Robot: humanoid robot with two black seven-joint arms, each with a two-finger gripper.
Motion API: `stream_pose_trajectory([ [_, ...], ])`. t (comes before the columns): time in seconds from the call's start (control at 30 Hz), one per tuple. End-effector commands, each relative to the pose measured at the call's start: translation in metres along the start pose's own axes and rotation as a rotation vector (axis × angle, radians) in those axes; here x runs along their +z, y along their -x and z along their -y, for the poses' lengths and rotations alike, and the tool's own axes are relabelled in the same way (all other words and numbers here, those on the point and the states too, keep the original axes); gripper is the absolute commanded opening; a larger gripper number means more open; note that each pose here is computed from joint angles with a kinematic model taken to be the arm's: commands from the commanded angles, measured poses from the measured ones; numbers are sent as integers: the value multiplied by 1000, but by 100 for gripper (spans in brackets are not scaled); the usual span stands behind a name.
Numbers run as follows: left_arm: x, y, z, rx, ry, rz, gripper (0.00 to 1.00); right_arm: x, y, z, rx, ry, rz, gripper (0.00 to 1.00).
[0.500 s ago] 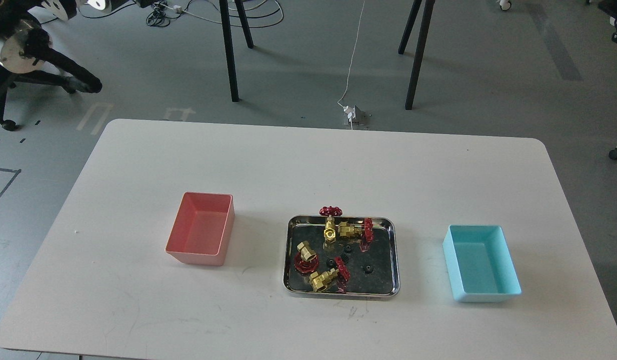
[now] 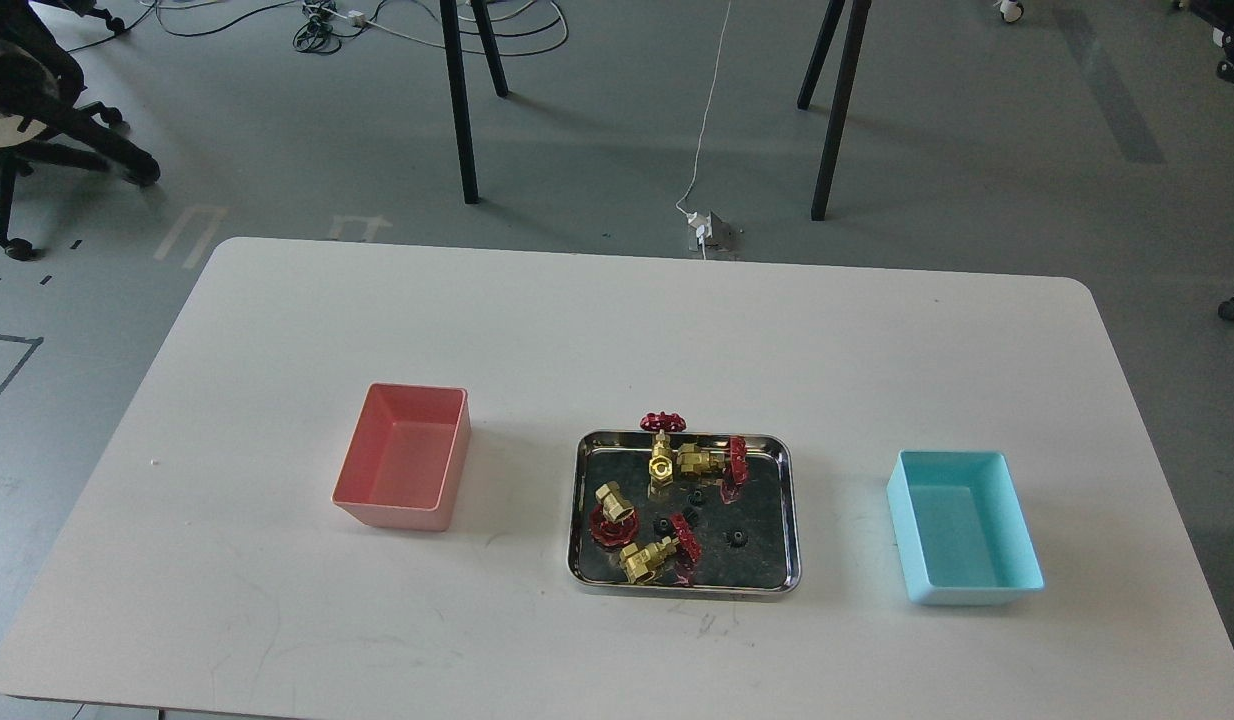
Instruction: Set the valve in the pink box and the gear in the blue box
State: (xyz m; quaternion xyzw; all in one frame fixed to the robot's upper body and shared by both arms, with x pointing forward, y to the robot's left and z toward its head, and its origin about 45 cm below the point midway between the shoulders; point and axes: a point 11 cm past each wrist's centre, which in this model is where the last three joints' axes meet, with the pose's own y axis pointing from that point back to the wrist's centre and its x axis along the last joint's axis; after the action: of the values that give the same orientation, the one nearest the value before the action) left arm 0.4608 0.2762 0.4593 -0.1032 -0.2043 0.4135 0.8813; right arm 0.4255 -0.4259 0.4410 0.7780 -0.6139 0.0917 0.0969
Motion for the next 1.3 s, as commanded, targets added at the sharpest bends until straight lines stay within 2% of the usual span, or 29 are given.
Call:
stream_pose_trajectory([
  [0.0, -23, 38, -9, -138, -61, 241, 100, -6, 0, 1, 0, -13, -3, 99],
  [0.1, -47, 76, -39, -294, -137, 469, 100, -19, 0, 3, -4, -35, -8, 99],
  [0.23, -60, 133, -65, -418, -49, 842, 98, -29, 1, 2, -15, -59, -14, 99],
  [0.3, -89, 151, -84, -464, -79, 1054, 96, -35, 2, 2, -20, -69, -31, 99],
  [0.4, -130, 196, -104, -573, -21, 1318, 95, -41, 2, 2, -21, -79, -48, 99],
  [0.6, -197, 263, -127, -512, -202, 1109, 95, -47, 2, 2, -26, -79, -126, 99],
  [0.87, -259, 298, -169, -542, -414, 999, 95, -44, -2, 0, -19, -70, -136, 99],
  [1.03, -271, 326, -190, -557, -460, 921, 95, -44, -2, -1, -19, -67, -154, 99],
  [1.27, -278, 334, -189, -559, -474, 907, 95, -44, -2, 0, -16, -69, -156, 99],
])
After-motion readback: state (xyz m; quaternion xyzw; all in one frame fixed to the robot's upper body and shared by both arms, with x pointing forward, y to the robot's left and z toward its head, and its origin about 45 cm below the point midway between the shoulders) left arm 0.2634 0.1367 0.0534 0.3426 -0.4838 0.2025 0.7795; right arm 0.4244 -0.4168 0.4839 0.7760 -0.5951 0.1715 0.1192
